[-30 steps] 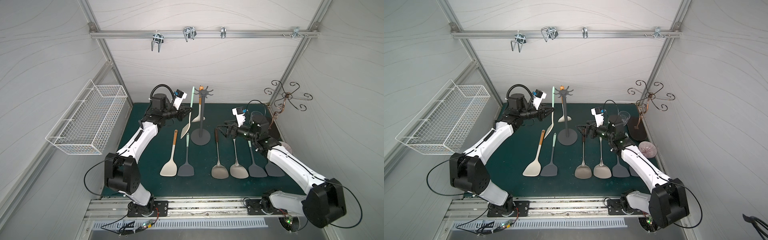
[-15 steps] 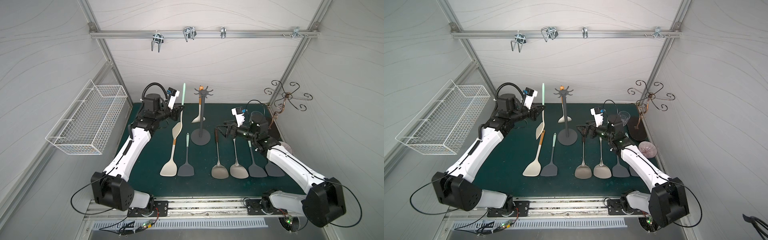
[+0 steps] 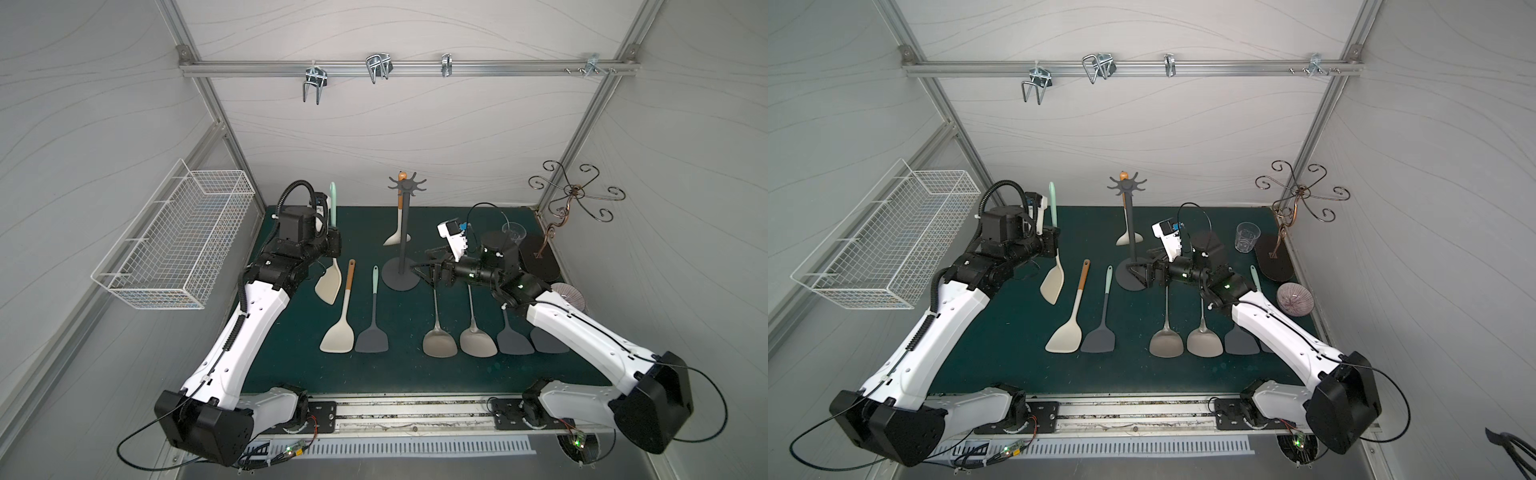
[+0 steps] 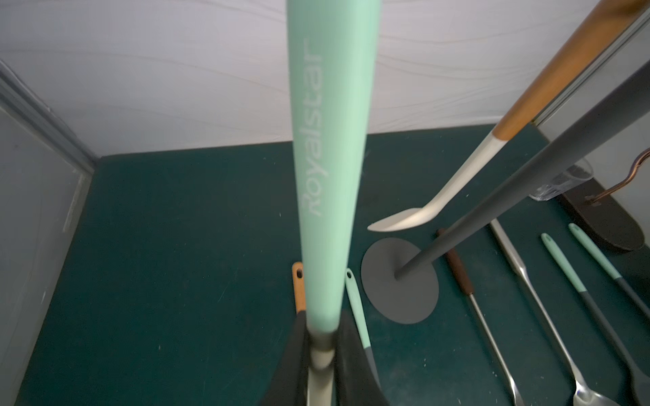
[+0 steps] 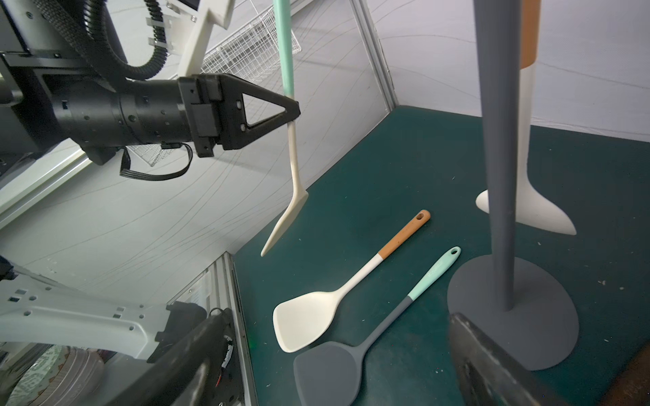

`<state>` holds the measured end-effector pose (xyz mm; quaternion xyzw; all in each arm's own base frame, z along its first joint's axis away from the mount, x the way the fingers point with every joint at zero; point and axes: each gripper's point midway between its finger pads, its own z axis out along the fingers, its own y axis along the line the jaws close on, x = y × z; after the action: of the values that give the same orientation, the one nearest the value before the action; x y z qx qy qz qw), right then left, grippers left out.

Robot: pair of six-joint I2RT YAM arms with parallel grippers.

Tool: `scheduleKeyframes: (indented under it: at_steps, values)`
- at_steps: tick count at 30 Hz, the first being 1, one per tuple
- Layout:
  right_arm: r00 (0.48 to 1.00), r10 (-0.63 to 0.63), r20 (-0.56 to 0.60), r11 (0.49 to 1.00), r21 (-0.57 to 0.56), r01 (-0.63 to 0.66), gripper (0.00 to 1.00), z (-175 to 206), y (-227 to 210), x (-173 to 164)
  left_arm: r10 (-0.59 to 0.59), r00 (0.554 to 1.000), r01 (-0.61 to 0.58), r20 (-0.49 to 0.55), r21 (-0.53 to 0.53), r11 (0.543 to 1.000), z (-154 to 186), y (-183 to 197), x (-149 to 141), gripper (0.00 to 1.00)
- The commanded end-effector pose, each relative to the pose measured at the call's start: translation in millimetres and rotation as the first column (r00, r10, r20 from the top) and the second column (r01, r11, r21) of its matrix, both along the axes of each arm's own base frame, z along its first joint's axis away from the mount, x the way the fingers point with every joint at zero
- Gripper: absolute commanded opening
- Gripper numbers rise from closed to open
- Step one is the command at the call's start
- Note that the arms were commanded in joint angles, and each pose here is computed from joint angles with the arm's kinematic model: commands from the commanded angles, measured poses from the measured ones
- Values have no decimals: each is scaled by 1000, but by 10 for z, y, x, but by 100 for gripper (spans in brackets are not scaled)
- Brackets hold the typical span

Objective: Take the spatula off the kitchen utensil rack
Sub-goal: Take off the spatula from the rack, then place the spatula at the center of the board.

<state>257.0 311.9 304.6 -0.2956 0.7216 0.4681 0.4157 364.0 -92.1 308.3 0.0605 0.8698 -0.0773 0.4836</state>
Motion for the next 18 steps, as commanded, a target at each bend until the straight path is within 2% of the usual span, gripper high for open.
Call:
scheduleKeyframes:
  at_steps: [1,10,18]
  values:
    - [1000,-6,-3,1000,-13,5,99,40,-23,-64,94,995,-94,-12,19,995,-48,136,-26,0]
    - [999,-22,-25,999,-39,21,99,-94,-105,-129,267,949,-236,-167,184,954,-625,444,4,0]
    - [994,-109,-27,989,-100,106,99,-400,-214,32,369,860,-262,-352,314,912,-1161,654,10,0]
